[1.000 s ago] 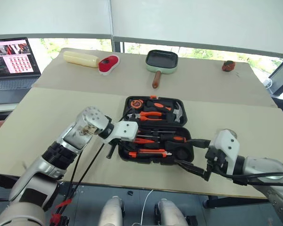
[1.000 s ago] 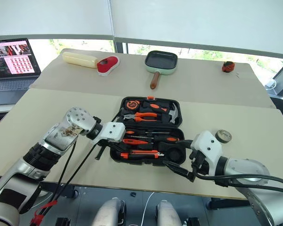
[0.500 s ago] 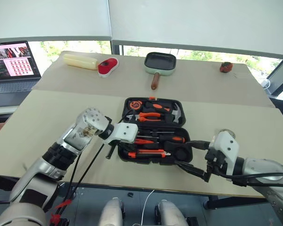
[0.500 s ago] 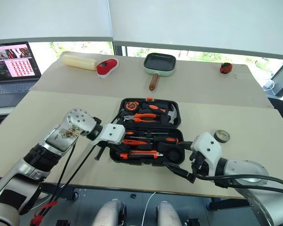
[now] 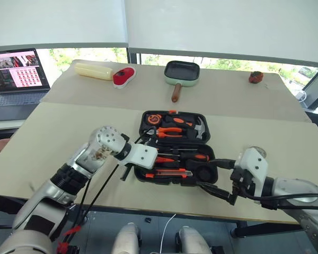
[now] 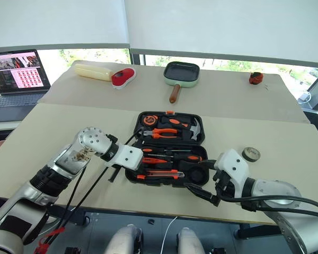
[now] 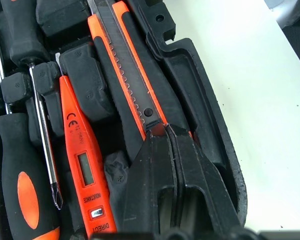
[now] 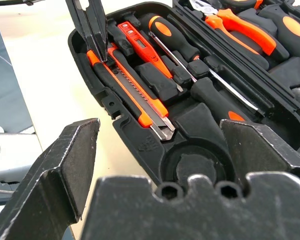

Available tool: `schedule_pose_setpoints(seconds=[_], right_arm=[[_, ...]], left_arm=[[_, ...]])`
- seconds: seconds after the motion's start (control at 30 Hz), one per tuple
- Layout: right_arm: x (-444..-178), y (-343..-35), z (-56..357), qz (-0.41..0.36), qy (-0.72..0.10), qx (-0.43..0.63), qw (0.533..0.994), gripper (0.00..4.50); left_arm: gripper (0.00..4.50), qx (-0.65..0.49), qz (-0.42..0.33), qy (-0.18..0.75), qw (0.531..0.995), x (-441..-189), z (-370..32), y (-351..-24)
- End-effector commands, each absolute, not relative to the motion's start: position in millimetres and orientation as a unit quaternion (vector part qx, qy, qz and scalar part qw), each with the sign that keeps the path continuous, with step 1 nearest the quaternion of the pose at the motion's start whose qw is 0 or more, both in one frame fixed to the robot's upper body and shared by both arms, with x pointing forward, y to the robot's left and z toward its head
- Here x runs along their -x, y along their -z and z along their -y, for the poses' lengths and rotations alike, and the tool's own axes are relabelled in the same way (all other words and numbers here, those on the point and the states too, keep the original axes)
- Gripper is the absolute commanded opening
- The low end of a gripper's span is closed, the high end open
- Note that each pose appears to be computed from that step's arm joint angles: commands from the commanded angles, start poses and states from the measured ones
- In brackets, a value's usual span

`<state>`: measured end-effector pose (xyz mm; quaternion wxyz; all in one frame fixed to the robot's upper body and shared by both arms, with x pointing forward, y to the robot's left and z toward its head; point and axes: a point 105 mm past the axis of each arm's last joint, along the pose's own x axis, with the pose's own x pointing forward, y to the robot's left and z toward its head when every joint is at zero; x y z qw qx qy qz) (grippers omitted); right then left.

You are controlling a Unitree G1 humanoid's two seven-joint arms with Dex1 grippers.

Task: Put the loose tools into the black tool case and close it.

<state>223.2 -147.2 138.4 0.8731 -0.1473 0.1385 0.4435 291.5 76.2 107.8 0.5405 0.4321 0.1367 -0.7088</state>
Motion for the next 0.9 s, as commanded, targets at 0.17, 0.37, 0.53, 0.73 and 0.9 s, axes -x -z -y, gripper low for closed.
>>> schedule_pose_setpoints(seconds=[0.17,0.37,0.53,0.73,0.9], right_arm=[[-221,-145,153,-0.128,-0.428,0.151,0.882,4.50],[-221,-151,182,-0.132,-0.372,0.136,0.909,4.50],[-196,-152,244,-0.166,-0.265,0.121,0.942,4.50],[-144,-153,310,-0.207,-0.137,0.099,0.964,4.50],[-143,-149,320,-0.203,-0.112,0.092,0.968,4.50]], left_arm=[[0.05,-0.311,-0.173,0.701,0.618,-297,-93,-127],[1.96,-0.192,-0.111,0.686,0.693,-305,-107,-178],[3.80,-0.115,-0.054,0.672,0.729,-305,-119,-211],[4.40,-0.106,-0.027,0.698,0.708,-291,-108,-220],[4.40,-0.096,-0.034,0.720,0.686,-284,-101,-222]])
